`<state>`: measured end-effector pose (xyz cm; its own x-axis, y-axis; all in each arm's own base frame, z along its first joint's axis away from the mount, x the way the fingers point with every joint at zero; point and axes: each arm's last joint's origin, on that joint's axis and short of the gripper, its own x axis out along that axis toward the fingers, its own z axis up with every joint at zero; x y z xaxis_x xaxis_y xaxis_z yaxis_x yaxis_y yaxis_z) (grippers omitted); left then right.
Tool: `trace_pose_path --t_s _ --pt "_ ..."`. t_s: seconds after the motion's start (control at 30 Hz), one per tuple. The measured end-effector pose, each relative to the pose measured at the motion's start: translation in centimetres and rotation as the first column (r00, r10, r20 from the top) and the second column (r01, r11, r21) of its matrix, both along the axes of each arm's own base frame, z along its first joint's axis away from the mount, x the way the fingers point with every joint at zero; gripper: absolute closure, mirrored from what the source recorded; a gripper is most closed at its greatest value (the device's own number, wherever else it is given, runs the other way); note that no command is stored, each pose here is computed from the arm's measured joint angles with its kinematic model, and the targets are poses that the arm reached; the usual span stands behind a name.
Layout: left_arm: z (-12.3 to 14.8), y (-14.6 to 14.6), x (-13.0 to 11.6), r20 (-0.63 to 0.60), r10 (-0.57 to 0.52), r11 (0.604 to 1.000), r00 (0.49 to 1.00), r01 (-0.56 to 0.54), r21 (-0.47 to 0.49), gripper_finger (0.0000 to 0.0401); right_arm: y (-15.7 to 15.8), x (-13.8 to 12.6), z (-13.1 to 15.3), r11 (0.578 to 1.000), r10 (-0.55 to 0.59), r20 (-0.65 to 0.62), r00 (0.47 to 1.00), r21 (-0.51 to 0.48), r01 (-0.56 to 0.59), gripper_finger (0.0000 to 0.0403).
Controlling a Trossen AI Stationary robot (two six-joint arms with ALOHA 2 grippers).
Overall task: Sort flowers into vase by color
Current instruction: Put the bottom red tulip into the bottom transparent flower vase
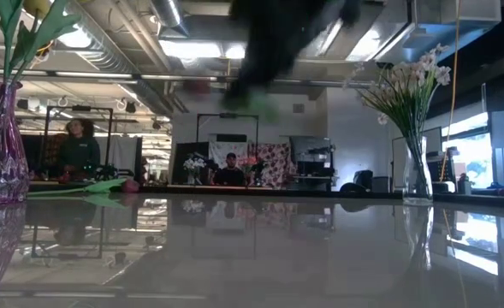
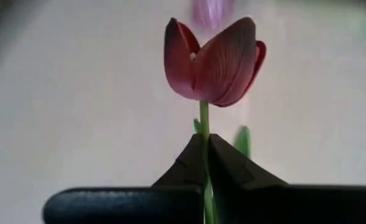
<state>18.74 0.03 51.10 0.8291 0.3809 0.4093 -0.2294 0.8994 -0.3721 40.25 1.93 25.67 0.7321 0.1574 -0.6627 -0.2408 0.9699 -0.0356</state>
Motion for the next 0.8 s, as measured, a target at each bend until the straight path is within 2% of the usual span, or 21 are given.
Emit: trace_pose_path --t_s 0.07,0.13,0.2,0.3,0.43,0.67,0.8 --pt "0.3 0.0 -0.7 0.023 -0.007 1.000 1.000 0.007 -0.006 0.0213 0.1 -1.5 4.7 0.996 0.020 0.096 0.995 0.083 -0.028 0.0396" --pt "0.5 0.0 -1.0 0.030 -0.028 0.999 0.999 0.027 0.027 0.0213 0.3 -3.8 9.6 0.978 0.033 0.223 0.974 0.193 -0.078 0.0394" --pt "0.6 -0.2 -1.3 0.025 -0.078 0.993 0.997 0.076 0.088 0.0213 0.9 -6.8 14.1 0.945 0.054 0.361 0.931 0.284 -0.165 0.0398" --pt "0.6 -0.5 -1.1 0.013 -0.152 0.979 0.988 0.149 0.138 0.0213 2.1 -11.3 18.8 0.880 0.060 0.491 0.869 0.384 -0.278 0.0398" --pt "0.6 -0.5 -1.1 0.009 -0.157 0.978 0.988 0.154 0.142 0.0213 4.8 -16.2 22.4 0.760 0.082 0.578 0.812 0.490 -0.426 0.0400" --pt "0.6 -0.5 -1.2 0.006 -0.156 0.978 0.988 0.154 0.142 0.0213 11.5 -21.7 25.4 0.557 0.104 0.737 0.668 0.513 -0.653 0.0401" --pt "0.5 -0.5 -1.1 0.001 -0.154 0.979 0.988 0.152 0.138 0.0213 14.8 -23.5 25.6 0.477 0.100 0.751 0.653 0.540 -0.694 0.0401"
